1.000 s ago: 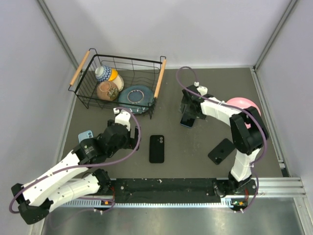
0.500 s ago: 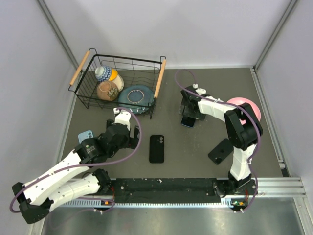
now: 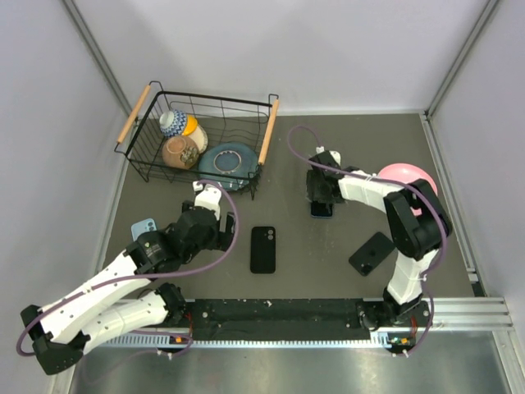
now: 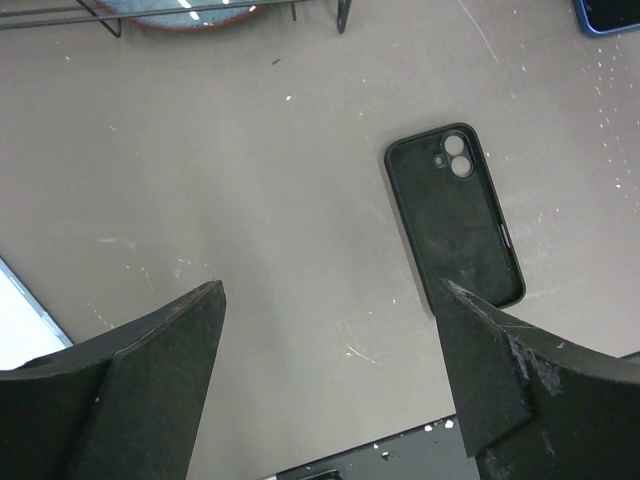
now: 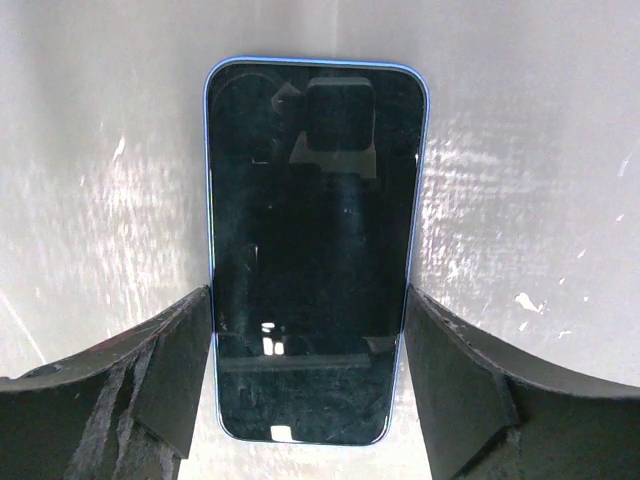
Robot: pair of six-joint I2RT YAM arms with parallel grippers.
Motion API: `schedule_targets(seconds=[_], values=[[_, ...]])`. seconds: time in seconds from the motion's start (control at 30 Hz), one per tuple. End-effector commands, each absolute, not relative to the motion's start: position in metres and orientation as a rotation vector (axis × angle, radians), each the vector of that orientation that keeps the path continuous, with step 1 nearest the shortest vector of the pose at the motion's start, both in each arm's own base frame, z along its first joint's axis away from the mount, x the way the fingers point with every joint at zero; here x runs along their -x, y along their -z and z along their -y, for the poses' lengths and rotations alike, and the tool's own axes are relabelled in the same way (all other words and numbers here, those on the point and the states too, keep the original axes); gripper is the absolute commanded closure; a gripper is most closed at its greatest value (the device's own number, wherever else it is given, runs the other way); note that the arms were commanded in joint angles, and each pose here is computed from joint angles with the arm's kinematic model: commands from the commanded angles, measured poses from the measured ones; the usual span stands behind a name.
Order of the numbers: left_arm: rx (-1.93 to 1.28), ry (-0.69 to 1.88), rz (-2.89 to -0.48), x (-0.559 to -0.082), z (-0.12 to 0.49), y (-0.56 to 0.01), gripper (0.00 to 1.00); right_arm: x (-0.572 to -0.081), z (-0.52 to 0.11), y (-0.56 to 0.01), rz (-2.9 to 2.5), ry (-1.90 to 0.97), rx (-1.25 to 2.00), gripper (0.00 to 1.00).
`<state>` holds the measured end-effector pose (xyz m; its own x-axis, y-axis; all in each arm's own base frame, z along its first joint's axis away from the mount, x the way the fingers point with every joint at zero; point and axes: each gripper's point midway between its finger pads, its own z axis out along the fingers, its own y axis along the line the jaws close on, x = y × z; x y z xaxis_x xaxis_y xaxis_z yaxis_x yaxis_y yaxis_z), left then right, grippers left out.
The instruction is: Put the phone into the phone case
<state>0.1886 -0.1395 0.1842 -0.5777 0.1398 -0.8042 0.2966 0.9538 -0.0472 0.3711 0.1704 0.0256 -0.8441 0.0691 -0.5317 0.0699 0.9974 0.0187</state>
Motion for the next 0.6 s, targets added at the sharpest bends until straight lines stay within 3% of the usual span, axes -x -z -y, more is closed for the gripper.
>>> schedule_targets(seconds=[0.0, 0.33, 0.57], values=[[-0.303, 0.296, -2.194, -0.187, 0.151, -0.196, 0.11, -0.355, -0.188, -0.045, -2.517, -0.221, 0.173, 0.35], [-0.35, 0.566, -2.235, -0.165, 0.185, -0.222, 0.12, -0.315, -0.206, -0.068, -2.383, -0.376, 0.357, 0.49], [-0.443, 0.696, -2.279, -0.158, 0.207, -0.229, 0.13, -0.279, -0.254, -0.11, -2.162, -0.562, 0.638, 0.53]])
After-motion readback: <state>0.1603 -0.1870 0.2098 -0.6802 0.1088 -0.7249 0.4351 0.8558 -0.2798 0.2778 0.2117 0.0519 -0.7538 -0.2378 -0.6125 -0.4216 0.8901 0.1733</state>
